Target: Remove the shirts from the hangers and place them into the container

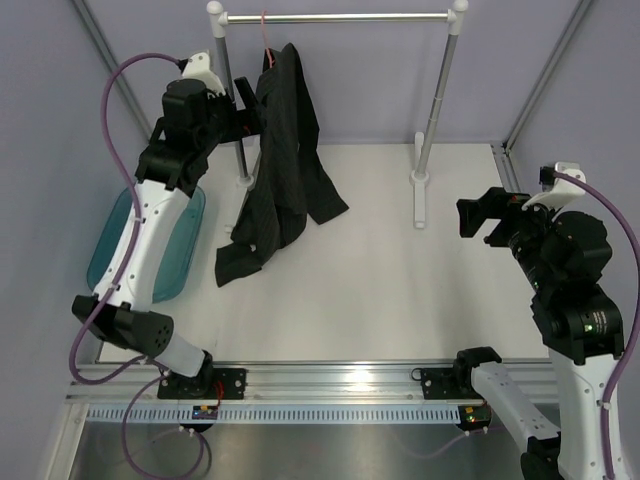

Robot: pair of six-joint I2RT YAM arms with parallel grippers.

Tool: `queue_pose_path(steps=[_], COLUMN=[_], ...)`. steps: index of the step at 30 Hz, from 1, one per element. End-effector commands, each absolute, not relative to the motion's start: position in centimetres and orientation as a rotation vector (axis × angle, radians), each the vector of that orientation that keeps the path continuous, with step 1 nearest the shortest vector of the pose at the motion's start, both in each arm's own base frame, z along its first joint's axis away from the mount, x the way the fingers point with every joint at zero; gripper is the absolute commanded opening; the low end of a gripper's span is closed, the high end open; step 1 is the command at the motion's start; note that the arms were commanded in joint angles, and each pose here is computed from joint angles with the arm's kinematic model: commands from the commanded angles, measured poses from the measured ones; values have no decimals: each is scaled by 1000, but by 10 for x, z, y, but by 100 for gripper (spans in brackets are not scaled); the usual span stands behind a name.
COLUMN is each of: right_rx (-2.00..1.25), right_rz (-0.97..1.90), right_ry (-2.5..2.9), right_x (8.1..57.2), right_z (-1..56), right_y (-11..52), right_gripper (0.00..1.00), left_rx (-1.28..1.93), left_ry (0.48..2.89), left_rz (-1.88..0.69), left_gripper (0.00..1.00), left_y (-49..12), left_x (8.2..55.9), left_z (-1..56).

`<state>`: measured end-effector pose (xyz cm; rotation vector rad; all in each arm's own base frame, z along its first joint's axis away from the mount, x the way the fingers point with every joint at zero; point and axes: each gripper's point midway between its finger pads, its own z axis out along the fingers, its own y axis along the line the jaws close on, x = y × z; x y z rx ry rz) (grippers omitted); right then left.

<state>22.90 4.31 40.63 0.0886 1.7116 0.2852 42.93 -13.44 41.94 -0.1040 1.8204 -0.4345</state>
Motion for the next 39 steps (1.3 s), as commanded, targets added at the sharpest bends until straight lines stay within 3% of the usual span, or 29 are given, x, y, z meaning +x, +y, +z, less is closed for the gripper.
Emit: queue_pose_path(steps=[1,8,10,21,26,27,28,39], right_rx=[4,-11,-16,-18,-24,-26,-30,-57], right_rz=[320,325,329,334,343,346,347,347], right_ry=[1798,1859,1865,1888,1890,1892,1893,1877], right_x=[228,232,234,236,235,235,234,227], right_z=[387,372,370,365,364,364,363,368], right_y=[56,60,61,62,64,64,65,65], right_gripper=[99,100,100,99,99,99,99,99], left_rx=[-136,-49,-21,25,35,35,35,83], left_ry=[1729,1758,1750,1793,1761,1734,1720,1537], left_rz=[-387,-347,-349,-275,-262,-266,-266,-277], left_gripper=[95,81,72,44,13,3,0,0], left_y=[-130,-151,-159,-165,-163,-162,-161,-151], left_x=[451,474,478,496,494,491,490,450], left_z=[441,417,416,387,399,409,414,489])
